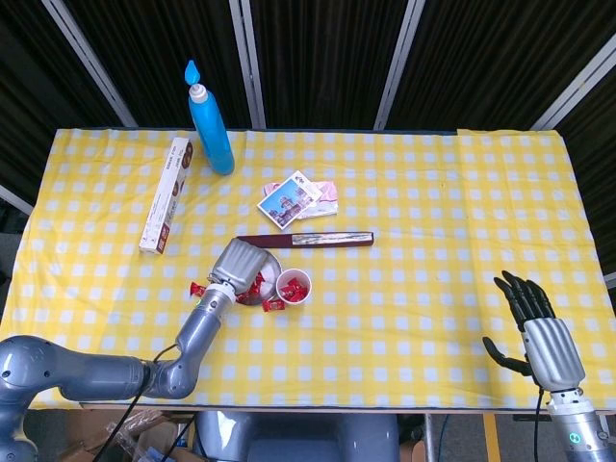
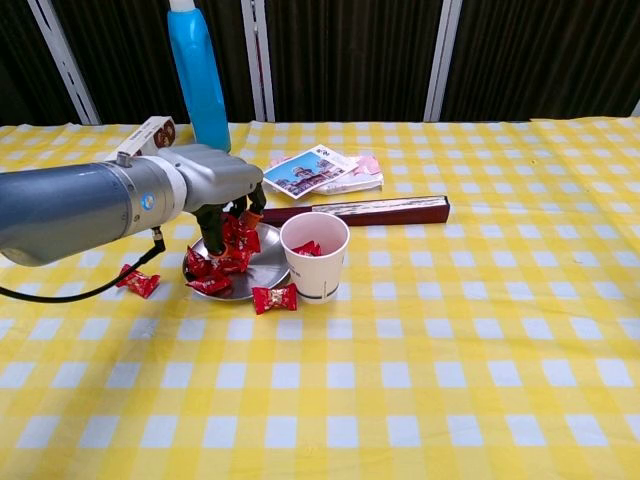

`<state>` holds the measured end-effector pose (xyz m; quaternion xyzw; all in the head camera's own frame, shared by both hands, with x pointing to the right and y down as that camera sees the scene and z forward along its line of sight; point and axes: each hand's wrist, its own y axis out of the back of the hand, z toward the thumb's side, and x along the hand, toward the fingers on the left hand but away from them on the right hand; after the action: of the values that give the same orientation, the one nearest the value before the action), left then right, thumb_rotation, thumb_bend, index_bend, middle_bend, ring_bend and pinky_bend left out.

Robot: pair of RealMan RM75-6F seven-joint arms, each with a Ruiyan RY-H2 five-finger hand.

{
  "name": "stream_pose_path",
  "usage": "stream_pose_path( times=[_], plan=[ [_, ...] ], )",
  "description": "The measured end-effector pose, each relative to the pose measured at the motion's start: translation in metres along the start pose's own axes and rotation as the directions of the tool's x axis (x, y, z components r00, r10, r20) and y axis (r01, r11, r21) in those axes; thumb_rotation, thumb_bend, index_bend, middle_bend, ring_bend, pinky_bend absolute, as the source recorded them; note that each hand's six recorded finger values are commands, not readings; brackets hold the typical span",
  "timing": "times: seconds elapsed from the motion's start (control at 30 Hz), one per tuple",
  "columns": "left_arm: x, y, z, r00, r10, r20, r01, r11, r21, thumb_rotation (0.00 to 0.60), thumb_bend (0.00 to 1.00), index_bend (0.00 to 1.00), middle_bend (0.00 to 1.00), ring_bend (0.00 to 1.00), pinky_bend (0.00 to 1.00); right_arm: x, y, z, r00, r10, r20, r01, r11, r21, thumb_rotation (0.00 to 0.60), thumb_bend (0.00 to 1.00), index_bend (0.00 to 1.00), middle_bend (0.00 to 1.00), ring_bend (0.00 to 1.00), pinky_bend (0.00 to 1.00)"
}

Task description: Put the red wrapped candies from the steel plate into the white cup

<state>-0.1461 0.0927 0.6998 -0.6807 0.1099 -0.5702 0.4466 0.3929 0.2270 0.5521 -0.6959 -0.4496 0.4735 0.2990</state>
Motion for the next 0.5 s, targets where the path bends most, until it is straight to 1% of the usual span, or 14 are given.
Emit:
stream_pose_path(
  times=[0.23, 0.5],
  plan=[
    [-0.013, 0.023, -0.010, 0.999, 0.044, 0.009, -0.044, 0.999, -0.006, 0.600, 0.41, 0.55, 0.61, 0.89, 0.98, 0.000, 0.000, 0.000, 1.000, -0.002, -0.001, 0.002, 1.000, 0.004, 0.600, 0.39, 0.00, 0.00, 0.00, 0.00],
    [-0.026, 0.053, -0.009, 0.994, 0.103, 0.033, -0.102, 0.995, -0.021, 0.600, 0.41, 0.55, 0.61, 0.89, 0.98, 0.000, 0.000, 0.001, 1.000, -0.004, -0.001, 0.004, 1.000, 0.006, 0.600, 0.39, 0.00, 0.00, 0.00, 0.00]
  ],
)
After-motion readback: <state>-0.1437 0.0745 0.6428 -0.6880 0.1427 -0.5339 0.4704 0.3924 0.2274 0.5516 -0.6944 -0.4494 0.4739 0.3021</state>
